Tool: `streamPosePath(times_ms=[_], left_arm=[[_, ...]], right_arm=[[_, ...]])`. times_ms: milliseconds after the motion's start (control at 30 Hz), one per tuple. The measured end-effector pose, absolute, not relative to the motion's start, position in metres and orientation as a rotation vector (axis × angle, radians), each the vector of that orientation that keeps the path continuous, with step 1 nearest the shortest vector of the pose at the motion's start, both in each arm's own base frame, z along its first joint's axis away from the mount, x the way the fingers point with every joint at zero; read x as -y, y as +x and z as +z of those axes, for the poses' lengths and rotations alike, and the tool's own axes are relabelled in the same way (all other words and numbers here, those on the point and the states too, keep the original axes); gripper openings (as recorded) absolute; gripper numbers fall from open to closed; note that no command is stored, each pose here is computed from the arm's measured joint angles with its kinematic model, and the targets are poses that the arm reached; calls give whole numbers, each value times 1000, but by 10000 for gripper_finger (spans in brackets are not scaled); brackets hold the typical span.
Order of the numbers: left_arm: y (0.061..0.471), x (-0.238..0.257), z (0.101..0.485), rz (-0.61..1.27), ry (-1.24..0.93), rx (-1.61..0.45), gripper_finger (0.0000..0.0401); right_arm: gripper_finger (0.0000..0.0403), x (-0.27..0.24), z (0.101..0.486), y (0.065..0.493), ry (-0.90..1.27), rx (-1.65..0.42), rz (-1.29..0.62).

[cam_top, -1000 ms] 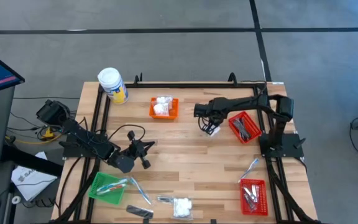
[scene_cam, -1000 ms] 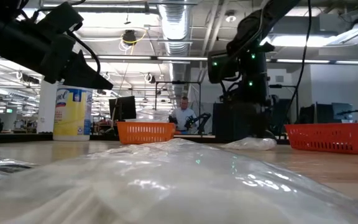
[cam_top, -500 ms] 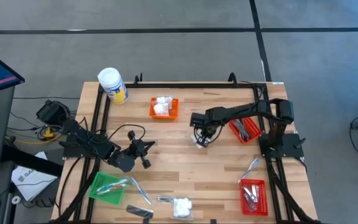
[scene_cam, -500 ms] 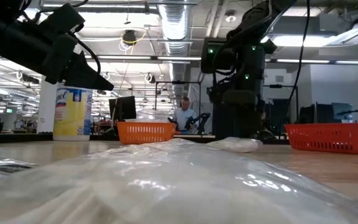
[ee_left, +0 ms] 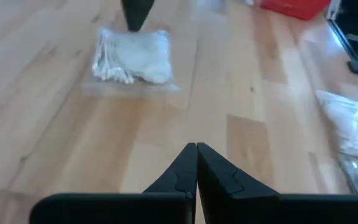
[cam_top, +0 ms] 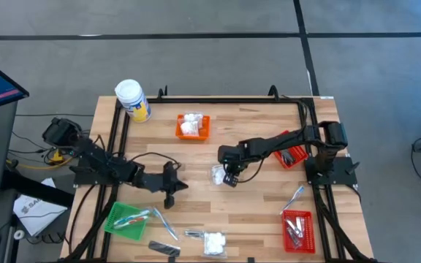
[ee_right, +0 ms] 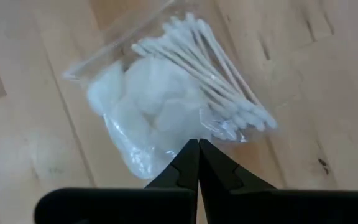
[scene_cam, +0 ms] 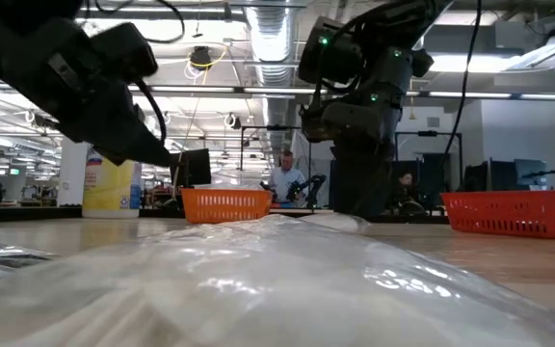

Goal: Pick & Place Travel size toiletries
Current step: Put the white cotton pack into the orange basket

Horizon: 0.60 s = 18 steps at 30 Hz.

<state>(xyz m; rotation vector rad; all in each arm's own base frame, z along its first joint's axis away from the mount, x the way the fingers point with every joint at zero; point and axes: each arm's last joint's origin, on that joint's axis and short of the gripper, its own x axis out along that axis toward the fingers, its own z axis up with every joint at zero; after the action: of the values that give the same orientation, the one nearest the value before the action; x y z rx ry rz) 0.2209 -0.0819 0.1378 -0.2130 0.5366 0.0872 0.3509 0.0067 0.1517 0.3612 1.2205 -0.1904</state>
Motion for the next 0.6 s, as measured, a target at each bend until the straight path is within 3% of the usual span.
streamPosePath(times_ms=[200,500,600], left_arm=[[224,78,129,159,-203,-555,3],[225,77,130,167,-254,-541,3],[225,78,130,145,-261,-549,3]], right_arm=[[0,-29,152,351,391,-1220,-133],[0,-64,161,364,412,-1061,41],[0,-67,158,358,380,-1113,-16]])
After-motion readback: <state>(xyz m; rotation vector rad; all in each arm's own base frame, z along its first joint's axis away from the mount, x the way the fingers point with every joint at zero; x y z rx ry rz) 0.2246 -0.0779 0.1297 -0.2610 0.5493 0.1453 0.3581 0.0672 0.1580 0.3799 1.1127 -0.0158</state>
